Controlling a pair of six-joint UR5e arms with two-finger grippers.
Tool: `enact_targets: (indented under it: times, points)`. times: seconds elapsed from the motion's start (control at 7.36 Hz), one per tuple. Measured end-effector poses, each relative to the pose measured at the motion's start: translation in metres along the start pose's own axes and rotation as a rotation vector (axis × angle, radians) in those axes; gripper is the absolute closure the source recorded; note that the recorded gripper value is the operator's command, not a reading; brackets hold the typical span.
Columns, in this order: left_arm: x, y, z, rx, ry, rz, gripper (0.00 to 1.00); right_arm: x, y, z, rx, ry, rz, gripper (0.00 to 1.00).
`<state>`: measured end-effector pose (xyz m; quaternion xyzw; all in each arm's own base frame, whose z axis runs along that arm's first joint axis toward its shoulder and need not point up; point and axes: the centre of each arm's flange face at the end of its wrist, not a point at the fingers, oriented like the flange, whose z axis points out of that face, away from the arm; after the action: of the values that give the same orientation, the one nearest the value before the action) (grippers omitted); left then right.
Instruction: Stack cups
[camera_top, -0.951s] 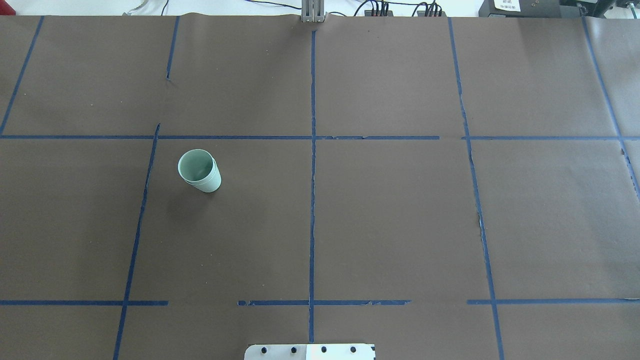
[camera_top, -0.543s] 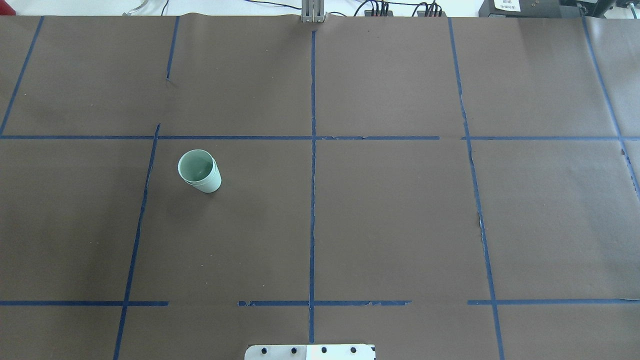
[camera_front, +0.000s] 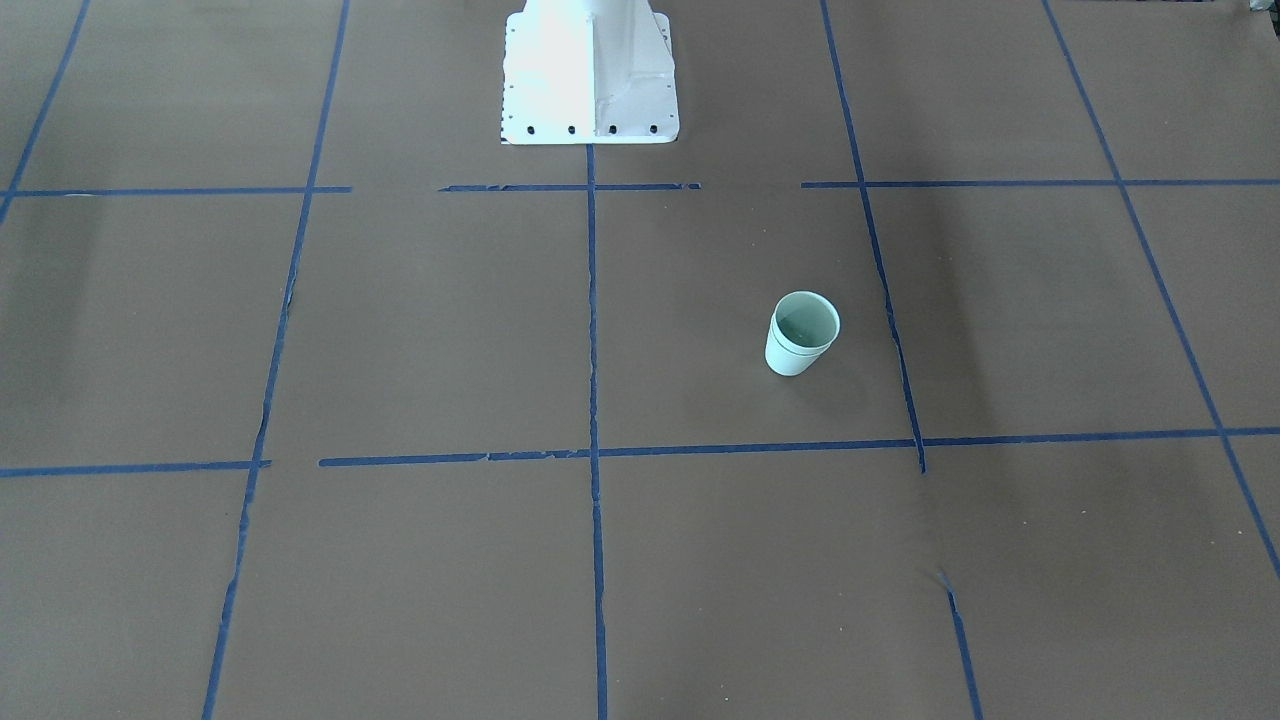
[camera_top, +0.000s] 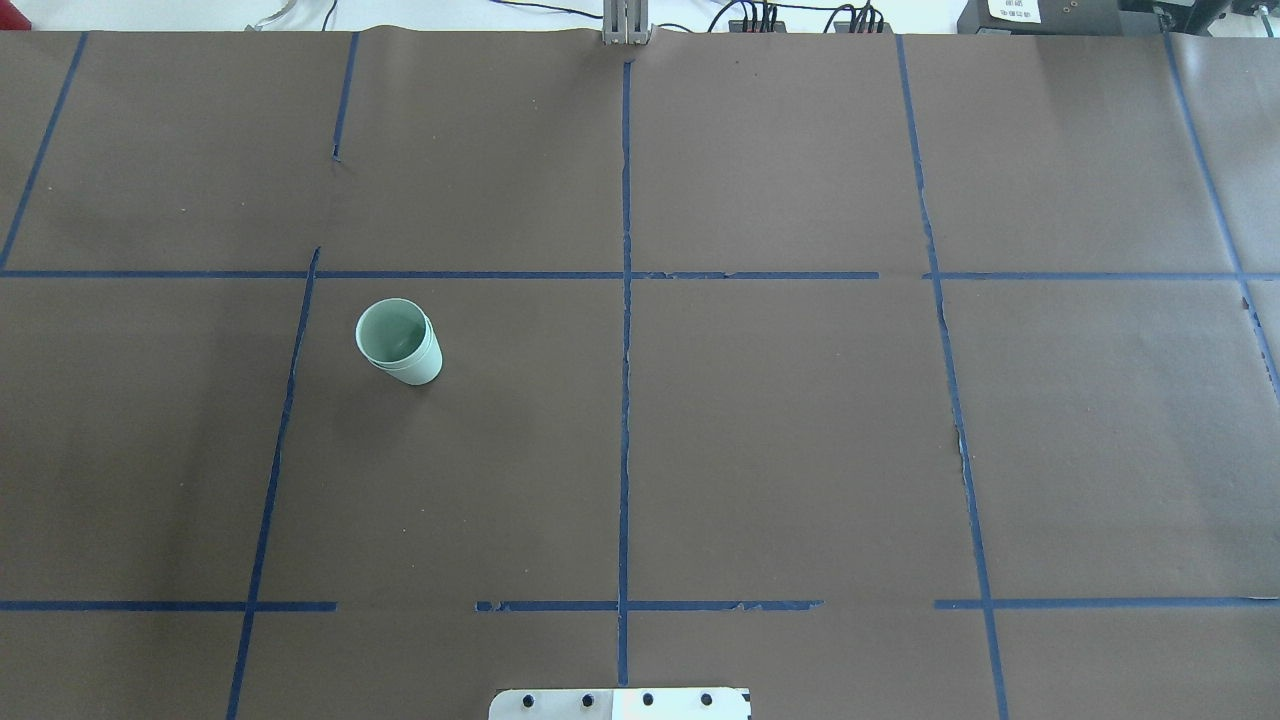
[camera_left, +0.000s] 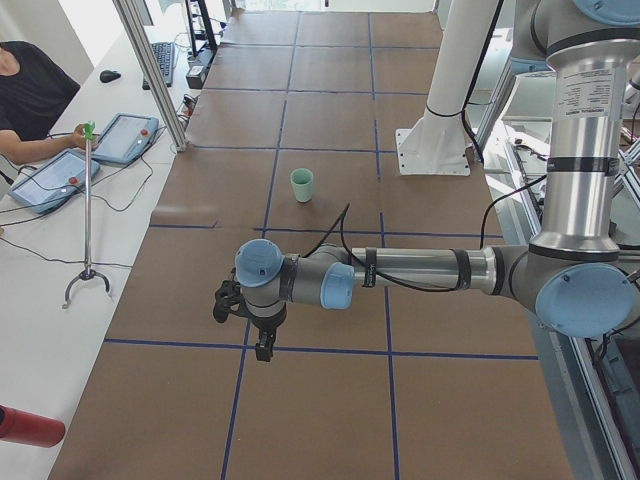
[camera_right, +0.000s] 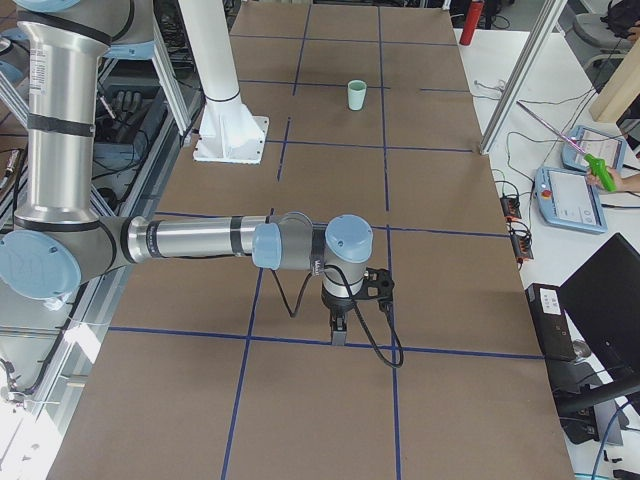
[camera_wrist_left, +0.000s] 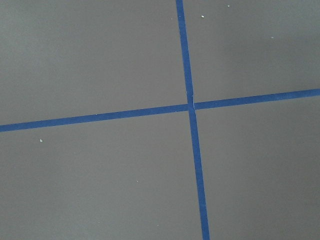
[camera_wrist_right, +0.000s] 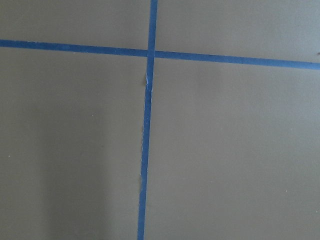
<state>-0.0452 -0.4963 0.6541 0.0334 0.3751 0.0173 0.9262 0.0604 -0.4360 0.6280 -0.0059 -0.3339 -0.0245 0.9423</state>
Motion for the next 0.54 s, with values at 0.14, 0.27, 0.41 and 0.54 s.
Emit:
enact_targets:
  times: [0.14, 0.27, 0.41, 0.54]
  points:
    - [-0.003, 0.001, -0.004, -0.008, 0.008, -0.036, 0.0, 0.0, 0.0, 0.0, 0.0, 0.0, 0.0, 0.0]
    - [-0.004, 0.002, -0.01, -0.017, 0.012, -0.06, 0.0, 0.0, 0.0, 0.0, -0.001, 0.0, 0.0, 0.0]
    - [-0.003, 0.002, -0.015, -0.024, 0.014, -0.076, 0.0, 0.0, 0.0, 0.0, 0.0, 0.0, 0.0, 0.0]
    - [-0.001, 0.002, -0.019, -0.028, 0.014, -0.083, 0.0, 0.0, 0.0, 0.0, 0.0, 0.0, 0.0, 0.0]
